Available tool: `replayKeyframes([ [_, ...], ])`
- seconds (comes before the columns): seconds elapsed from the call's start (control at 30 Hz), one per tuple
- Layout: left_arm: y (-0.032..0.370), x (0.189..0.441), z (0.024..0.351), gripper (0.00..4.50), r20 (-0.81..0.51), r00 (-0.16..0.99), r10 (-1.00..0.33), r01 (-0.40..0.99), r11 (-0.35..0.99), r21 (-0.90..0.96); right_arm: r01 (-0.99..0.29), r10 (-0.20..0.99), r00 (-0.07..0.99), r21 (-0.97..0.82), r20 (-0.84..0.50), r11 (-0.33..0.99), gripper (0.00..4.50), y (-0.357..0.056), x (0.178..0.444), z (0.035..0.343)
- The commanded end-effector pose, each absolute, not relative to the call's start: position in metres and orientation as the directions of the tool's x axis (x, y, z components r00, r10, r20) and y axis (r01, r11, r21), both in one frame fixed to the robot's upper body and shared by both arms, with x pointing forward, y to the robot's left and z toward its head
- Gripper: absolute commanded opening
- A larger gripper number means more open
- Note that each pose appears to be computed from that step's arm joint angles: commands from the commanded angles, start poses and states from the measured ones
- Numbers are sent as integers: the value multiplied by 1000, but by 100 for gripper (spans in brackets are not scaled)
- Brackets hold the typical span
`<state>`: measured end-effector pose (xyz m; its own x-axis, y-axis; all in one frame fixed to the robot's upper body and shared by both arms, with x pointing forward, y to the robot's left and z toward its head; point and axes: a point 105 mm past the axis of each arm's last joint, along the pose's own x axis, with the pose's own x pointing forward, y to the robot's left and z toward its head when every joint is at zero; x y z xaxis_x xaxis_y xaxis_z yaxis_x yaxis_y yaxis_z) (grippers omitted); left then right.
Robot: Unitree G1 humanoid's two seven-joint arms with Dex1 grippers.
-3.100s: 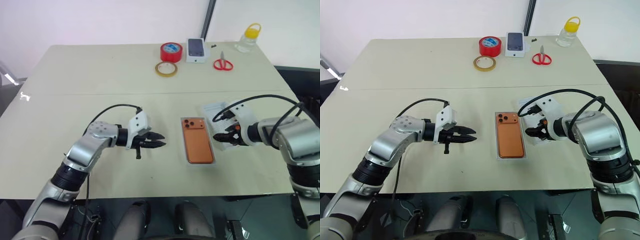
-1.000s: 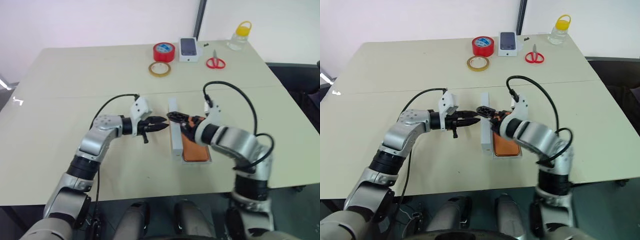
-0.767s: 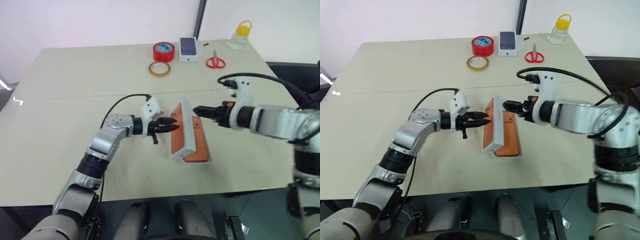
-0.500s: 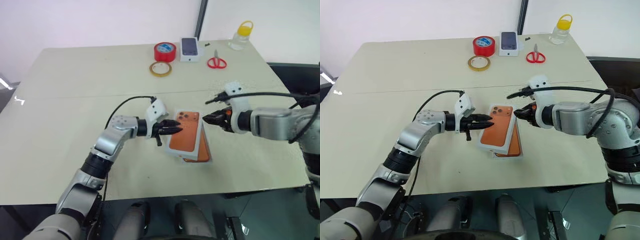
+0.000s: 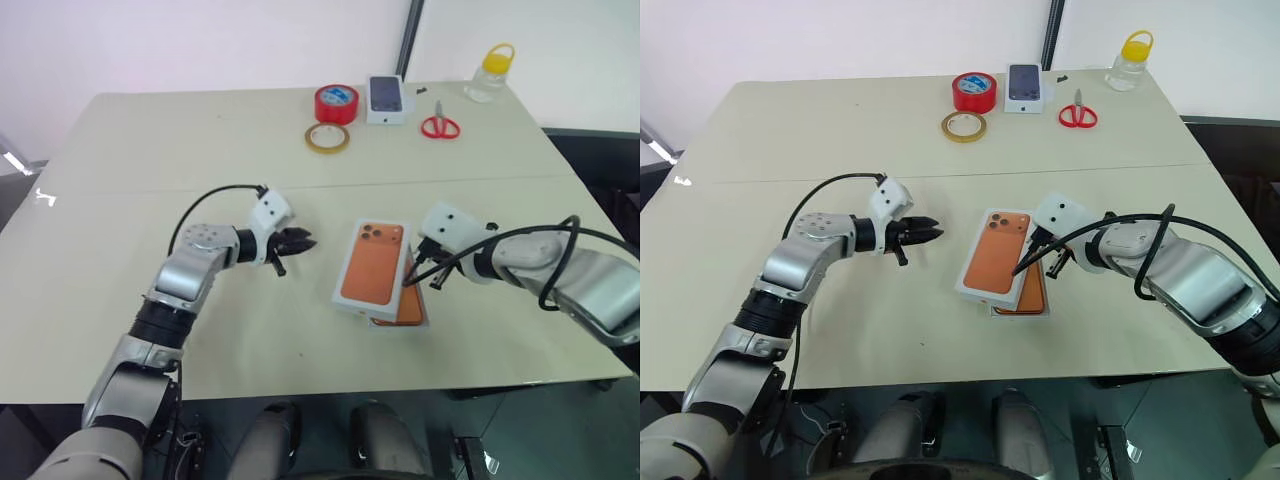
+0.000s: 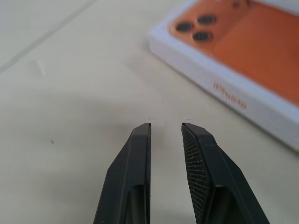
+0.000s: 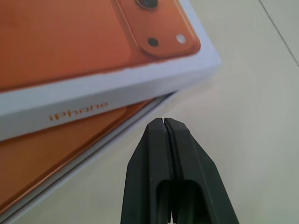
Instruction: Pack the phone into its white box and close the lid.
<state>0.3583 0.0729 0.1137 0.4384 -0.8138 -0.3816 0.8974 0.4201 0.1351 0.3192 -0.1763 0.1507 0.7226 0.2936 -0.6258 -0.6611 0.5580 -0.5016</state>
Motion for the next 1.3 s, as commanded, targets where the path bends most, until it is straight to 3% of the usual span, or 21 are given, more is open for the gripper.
replayKeyframes([
  [0.03,55,354,123,108,-374,374,-849,927,327,184,-663,321,735,-533,-597,526,3,-170,319,160],
  [0.17,40,348,124,4,-371,312,-875,948,262,178,-673,329,728,-534,-602,511,0,-168,316,162],
  [0.57,4,318,129,4,-369,120,-922,986,65,156,-734,386,672,-500,-632,460,0,-162,296,165],
  [1.3,-8,307,132,4,-342,93,-935,988,43,149,-770,360,621,-456,-696,447,0,-171,279,145],
])
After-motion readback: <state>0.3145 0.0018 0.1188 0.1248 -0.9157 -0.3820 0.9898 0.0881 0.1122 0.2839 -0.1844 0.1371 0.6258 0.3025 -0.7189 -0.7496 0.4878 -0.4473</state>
